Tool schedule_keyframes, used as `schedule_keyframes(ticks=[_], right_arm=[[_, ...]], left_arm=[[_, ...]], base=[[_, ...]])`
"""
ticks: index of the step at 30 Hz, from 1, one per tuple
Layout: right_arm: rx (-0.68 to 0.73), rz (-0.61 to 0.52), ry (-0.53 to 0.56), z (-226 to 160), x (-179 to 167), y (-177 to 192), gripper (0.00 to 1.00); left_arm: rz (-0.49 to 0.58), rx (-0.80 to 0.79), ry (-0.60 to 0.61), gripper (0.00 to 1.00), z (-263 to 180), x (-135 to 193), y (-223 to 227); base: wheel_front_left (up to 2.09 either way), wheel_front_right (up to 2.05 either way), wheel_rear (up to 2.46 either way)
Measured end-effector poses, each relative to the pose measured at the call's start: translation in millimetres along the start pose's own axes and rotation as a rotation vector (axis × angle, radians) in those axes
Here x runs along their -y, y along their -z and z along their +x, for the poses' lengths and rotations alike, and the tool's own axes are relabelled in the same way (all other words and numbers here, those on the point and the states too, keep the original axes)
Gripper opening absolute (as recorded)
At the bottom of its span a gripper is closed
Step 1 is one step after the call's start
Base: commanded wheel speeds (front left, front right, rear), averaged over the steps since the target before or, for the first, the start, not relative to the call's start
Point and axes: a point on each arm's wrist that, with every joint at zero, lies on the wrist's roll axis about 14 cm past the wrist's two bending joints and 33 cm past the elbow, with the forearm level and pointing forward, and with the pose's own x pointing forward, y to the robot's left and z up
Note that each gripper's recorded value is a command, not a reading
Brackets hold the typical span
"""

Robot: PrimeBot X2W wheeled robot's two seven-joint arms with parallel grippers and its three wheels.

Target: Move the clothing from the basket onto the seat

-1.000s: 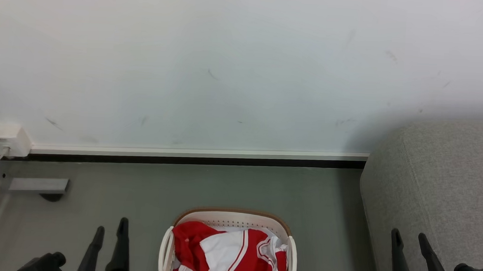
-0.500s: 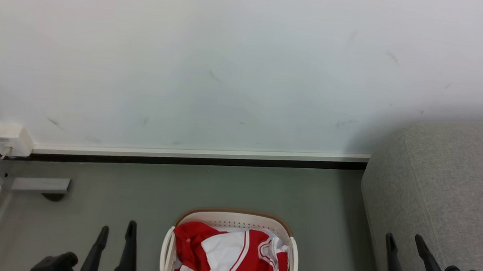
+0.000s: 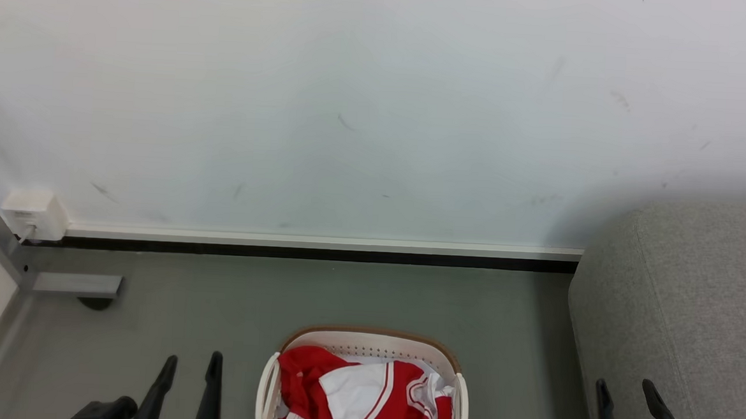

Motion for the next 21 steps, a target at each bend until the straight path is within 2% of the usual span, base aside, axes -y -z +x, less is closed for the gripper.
schedule_keyframes(ticks=[21], right_arm=[[0.003, -0.088, -0.013, -5.0, -0.3, 4.0, 1.0]], left_arm=[[0.12, -0.022, 0.037, 1.0, -2.8, 3.5, 11.3]], base=[[0.0, 0.0, 0.0]])
